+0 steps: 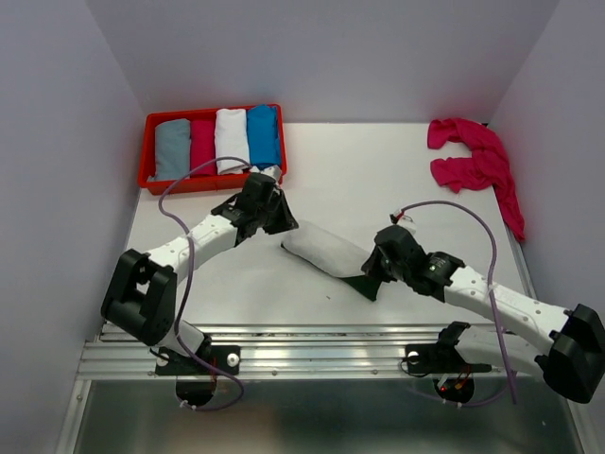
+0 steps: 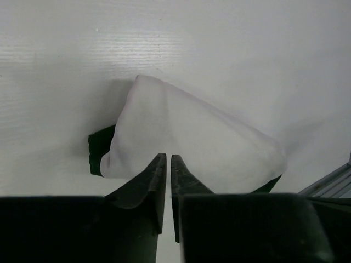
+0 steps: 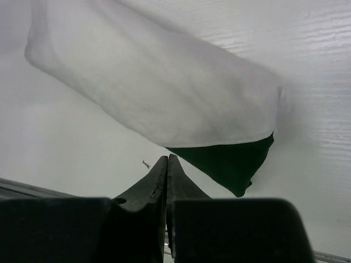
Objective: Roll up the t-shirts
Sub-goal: Roll the T-shirt to the center of the board.
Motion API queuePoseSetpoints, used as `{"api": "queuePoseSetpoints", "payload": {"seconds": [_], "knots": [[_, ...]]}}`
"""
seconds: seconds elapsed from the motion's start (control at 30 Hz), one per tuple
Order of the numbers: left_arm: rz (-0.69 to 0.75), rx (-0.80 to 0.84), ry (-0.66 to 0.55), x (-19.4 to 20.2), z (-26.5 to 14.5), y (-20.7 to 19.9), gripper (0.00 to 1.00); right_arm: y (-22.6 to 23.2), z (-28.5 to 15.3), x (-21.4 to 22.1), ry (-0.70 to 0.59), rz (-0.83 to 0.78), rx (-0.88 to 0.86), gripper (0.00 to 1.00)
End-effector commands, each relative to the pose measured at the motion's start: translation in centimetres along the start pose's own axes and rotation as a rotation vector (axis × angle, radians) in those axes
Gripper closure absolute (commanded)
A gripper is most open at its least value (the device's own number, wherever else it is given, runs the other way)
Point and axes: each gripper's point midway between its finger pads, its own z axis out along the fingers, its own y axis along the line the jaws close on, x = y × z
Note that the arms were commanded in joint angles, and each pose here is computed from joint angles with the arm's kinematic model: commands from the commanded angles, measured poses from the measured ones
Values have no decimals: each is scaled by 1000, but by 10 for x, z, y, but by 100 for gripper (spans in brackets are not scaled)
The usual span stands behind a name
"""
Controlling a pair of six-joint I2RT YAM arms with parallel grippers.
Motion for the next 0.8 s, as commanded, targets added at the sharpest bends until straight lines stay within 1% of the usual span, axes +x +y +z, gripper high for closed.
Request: {"api": "queuePoseSetpoints", "payload": {"seconds": [0.0, 0.03, 0.17, 0.2, 0.27, 0.37, 0.47, 0.57, 0.73, 0.77], "knots": [[12, -18, 18, 3, 19, 4, 93, -6, 16, -11, -54, 136, 20, 98], [12, -18, 16, 2, 23, 3, 100, -14, 20, -7, -47, 153, 44, 99], [4, -47, 40, 8, 44, 14, 100, -37, 33, 2, -30, 187, 98, 99], [0, -66, 61, 14, 52, 20, 100, -49, 38, 8, -22, 189, 118, 99], [-18, -101, 91, 27, 61, 33, 100, -63, 47, 20, 5, 176, 129, 99], [-34, -119, 117, 39, 64, 43, 100, -77, 53, 25, 9, 146, 155, 99], [-50, -132, 126, 50, 58, 51, 100, -91, 56, 20, -5, 115, 199, 99], [-55, -157, 129, 58, 49, 60, 100, -90, 58, 9, -22, 68, 209, 99], [-54, -196, 73, 50, 22, 63, 100, -80, 60, -4, -31, 2, 200, 99], [-50, -196, 40, 42, 15, 60, 100, -73, 59, -11, -42, -4, 186, 99]]}}
